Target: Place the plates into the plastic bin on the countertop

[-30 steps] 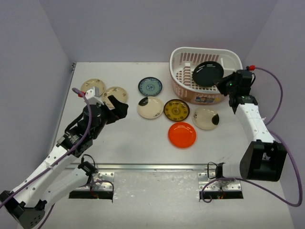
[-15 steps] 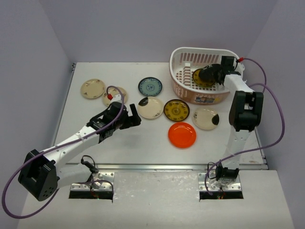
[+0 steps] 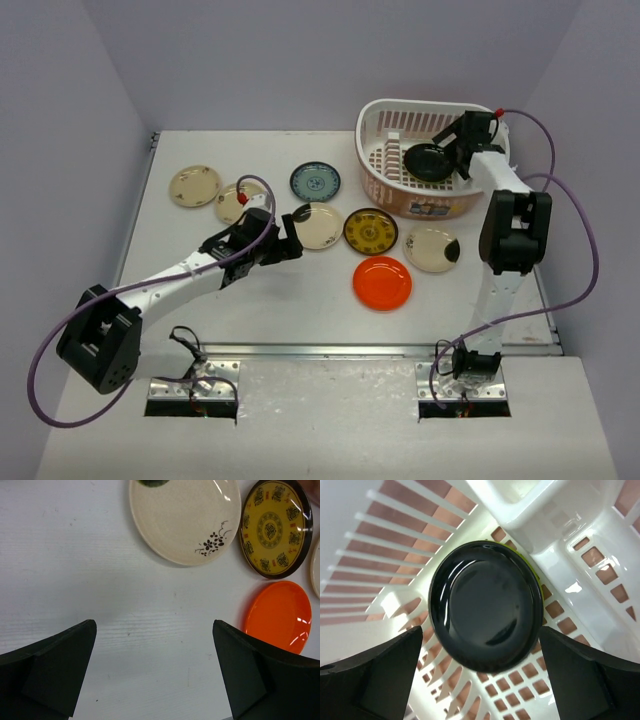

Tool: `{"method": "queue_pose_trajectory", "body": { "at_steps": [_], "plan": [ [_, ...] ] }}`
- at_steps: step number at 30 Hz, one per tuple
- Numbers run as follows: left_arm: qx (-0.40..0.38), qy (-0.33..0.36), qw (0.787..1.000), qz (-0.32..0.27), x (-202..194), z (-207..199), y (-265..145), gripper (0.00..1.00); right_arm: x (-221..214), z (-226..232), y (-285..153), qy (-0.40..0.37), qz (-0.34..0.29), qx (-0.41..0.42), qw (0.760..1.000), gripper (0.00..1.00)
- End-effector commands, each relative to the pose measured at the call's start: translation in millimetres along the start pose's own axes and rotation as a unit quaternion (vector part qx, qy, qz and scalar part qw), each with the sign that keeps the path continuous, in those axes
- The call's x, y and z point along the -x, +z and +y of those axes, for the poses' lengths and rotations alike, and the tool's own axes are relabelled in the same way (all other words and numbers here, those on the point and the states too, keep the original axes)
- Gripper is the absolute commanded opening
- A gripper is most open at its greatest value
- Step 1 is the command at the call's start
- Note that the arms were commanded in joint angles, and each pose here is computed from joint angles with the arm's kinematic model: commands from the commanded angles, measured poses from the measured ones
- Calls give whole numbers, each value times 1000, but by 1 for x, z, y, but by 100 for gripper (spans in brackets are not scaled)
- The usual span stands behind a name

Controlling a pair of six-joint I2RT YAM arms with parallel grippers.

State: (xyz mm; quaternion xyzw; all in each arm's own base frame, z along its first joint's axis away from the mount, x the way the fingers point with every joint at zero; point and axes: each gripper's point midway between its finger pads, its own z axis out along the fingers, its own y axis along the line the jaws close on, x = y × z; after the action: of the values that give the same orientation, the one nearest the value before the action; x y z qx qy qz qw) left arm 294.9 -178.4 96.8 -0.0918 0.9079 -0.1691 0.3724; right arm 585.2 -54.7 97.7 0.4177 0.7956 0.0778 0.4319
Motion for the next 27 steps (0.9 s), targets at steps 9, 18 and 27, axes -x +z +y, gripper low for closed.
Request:
{"method": "queue_pose_trajectory", "body": {
  "at_steps": [9, 18, 27],
  "plan": [
    [-2, -41, 999, -28, 39, -15, 71, 96, -19, 110, -243, -210, 62, 301, 928, 99],
    [-8, -35, 999, -10, 50, -11, 126, 73, -145, 41, -363, -219, 173, 491, 825, 99],
    [5, -39, 999, 30, 31, 0, 153, 22, -152, 10, -365, -247, 153, 460, 839, 99]
  ]
}}
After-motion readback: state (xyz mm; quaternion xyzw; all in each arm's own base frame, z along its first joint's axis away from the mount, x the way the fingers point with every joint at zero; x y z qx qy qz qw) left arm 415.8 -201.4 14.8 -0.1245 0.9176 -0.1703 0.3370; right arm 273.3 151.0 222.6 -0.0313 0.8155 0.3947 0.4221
